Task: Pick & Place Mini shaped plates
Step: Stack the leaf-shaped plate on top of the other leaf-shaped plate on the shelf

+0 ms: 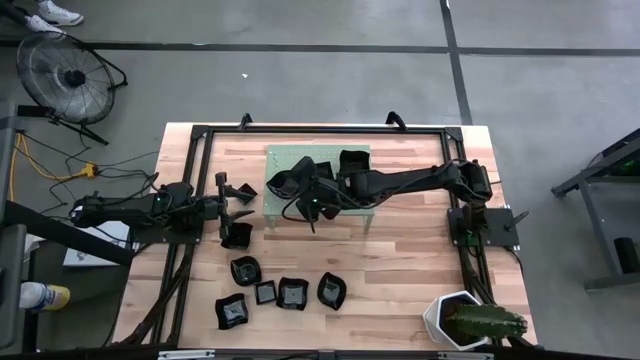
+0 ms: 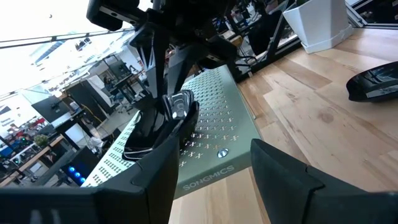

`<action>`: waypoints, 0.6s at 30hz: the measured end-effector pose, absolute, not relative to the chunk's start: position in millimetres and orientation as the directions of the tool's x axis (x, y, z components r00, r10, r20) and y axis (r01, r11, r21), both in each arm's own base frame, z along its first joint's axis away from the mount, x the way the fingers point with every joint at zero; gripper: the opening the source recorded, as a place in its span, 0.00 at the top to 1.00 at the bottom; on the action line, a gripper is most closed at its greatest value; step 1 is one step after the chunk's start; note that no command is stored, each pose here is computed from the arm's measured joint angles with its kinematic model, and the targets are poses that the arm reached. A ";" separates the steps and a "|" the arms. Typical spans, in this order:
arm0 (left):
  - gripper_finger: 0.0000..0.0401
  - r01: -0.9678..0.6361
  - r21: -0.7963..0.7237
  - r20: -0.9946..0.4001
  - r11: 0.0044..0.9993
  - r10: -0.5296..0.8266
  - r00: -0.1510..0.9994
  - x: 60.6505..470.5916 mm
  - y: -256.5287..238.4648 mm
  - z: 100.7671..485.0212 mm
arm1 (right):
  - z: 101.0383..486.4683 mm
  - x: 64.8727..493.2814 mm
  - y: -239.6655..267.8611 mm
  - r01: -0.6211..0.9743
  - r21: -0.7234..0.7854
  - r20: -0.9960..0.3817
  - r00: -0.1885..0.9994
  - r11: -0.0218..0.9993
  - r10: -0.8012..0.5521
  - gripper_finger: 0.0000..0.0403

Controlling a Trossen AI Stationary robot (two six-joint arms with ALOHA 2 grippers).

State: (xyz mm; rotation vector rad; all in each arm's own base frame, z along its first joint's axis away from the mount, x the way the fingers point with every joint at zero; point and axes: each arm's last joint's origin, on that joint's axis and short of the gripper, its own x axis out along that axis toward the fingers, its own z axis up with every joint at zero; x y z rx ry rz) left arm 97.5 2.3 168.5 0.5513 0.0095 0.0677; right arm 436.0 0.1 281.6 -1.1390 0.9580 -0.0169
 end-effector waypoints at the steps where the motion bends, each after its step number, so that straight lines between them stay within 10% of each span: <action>1: 0.52 -0.061 0.524 0.009 0.850 0.067 0.998 97.5 2.3 168.4 | 281.6 436.0 0.1 -0.441 -0.769 -0.633 0.620 0.462 -0.464 0.78; 18: 0.52 -0.061 0.523 0.009 0.850 0.067 0.998 97.5 2.3 168.4 | 283.2 435.9 3.3 -0.400 -0.784 -0.613 0.618 0.474 -0.492 0.63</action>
